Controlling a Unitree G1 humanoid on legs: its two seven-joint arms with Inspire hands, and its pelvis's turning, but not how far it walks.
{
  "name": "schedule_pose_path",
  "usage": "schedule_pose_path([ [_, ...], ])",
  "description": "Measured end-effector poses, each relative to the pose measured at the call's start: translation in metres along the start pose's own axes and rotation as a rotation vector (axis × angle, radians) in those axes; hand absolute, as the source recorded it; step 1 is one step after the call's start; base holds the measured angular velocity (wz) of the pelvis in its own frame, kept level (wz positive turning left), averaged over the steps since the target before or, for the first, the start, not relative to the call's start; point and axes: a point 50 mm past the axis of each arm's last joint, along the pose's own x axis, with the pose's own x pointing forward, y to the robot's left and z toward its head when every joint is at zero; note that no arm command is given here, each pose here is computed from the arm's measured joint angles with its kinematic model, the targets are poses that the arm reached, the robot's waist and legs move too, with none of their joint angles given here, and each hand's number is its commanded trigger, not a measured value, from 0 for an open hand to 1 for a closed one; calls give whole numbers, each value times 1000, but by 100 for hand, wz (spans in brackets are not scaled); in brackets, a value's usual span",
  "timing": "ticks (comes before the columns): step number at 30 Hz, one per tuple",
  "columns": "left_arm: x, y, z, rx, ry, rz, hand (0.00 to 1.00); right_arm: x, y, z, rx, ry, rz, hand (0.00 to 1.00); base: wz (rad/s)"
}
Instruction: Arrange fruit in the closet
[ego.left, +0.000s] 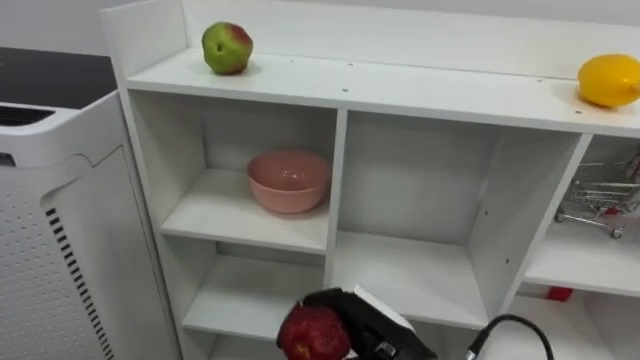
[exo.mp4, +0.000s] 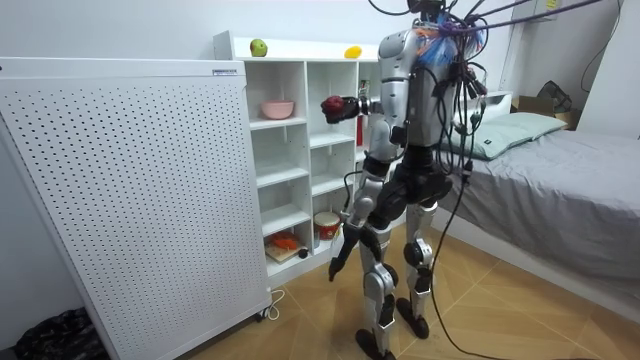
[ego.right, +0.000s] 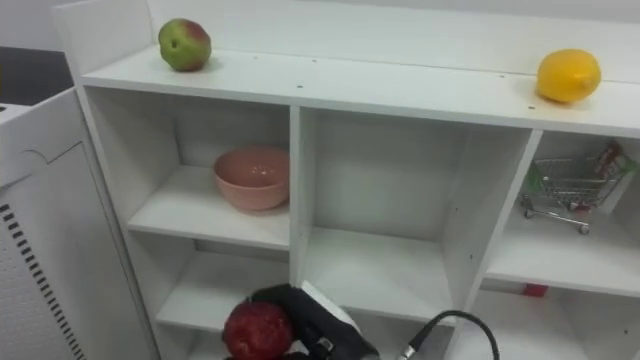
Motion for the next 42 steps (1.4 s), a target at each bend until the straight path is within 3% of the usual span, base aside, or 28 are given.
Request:
schedule_pose_path([
  [10, 2, 12, 8, -73, -49, 25, 0, 5, 11, 12, -12, -63, 116, 100, 1],
  [18, 2, 12, 5, -77, -43, 27, 0, 2, 12, -9, 9, 24, 118, 100, 7],
  [28, 2, 13, 0, -209, -28, 36, 0, -11, 5, -64, 33, 266, 4, 100, 1],
  [34, 1, 12, -3, -298, -15, 66, 0, -18, -4, -72, 4, 315, -82, 100, 4],
  [42, -4, 4, -6, -322, -31, 93, 0, -32, -29, -84, -75, 392, -273, 100, 13],
])
